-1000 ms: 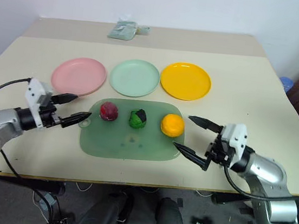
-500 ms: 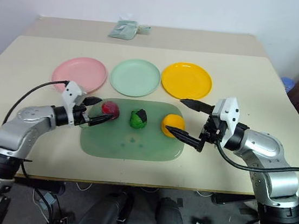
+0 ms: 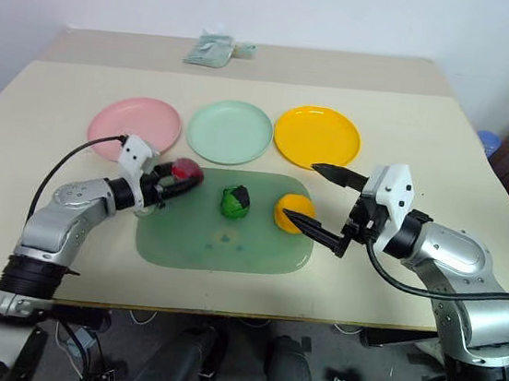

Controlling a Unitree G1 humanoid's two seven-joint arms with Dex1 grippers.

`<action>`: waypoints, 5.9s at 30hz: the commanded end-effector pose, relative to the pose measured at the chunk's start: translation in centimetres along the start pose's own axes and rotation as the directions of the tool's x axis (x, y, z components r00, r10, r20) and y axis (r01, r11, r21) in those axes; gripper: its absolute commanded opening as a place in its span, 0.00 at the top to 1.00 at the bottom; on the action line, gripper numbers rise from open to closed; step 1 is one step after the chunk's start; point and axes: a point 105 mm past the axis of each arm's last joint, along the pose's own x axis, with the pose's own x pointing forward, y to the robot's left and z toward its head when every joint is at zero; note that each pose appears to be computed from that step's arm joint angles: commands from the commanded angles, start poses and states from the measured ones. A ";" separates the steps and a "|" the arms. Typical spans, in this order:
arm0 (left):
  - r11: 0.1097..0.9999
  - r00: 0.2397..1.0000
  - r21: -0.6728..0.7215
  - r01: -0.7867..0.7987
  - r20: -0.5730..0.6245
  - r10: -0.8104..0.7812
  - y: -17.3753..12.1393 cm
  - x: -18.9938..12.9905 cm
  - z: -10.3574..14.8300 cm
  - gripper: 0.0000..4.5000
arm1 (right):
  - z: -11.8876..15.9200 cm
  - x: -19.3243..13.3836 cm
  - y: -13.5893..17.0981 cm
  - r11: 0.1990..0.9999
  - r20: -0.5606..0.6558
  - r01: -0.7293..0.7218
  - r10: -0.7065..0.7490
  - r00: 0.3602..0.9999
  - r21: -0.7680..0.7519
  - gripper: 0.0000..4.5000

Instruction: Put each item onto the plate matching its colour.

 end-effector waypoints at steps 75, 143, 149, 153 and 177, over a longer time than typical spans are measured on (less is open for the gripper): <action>1.000 0.999 0.003 -0.025 0.036 0.025 -4.9 12.4 5.7 0.39 | -1.7 -3.8 1.5 0.942 -0.130 0.331 -0.336 0.933 -0.060 0.00; 0.937 0.954 0.241 0.251 0.100 -0.281 -4.2 -9.9 1.8 0.00 | -3.3 8.2 -14.0 0.888 0.034 0.460 -0.460 0.887 0.002 0.37; 0.957 0.975 0.257 0.132 0.140 -0.172 -3.5 -10.6 2.4 0.00 | -6.9 10.3 -15.3 0.876 -0.102 0.482 -0.479 0.872 0.003 0.37; 0.959 0.981 0.267 0.092 0.141 -0.133 -3.4 -11.4 2.2 0.00 | -8.5 11.0 -14.8 0.878 -0.176 0.478 -0.470 0.865 0.004 0.37; 0.919 0.939 0.245 0.310 0.070 -0.336 -3.2 -9.1 1.4 0.00 | -3.5 -2.9 -3.6 0.960 -0.109 0.280 -0.279 0.954 -0.010 0.00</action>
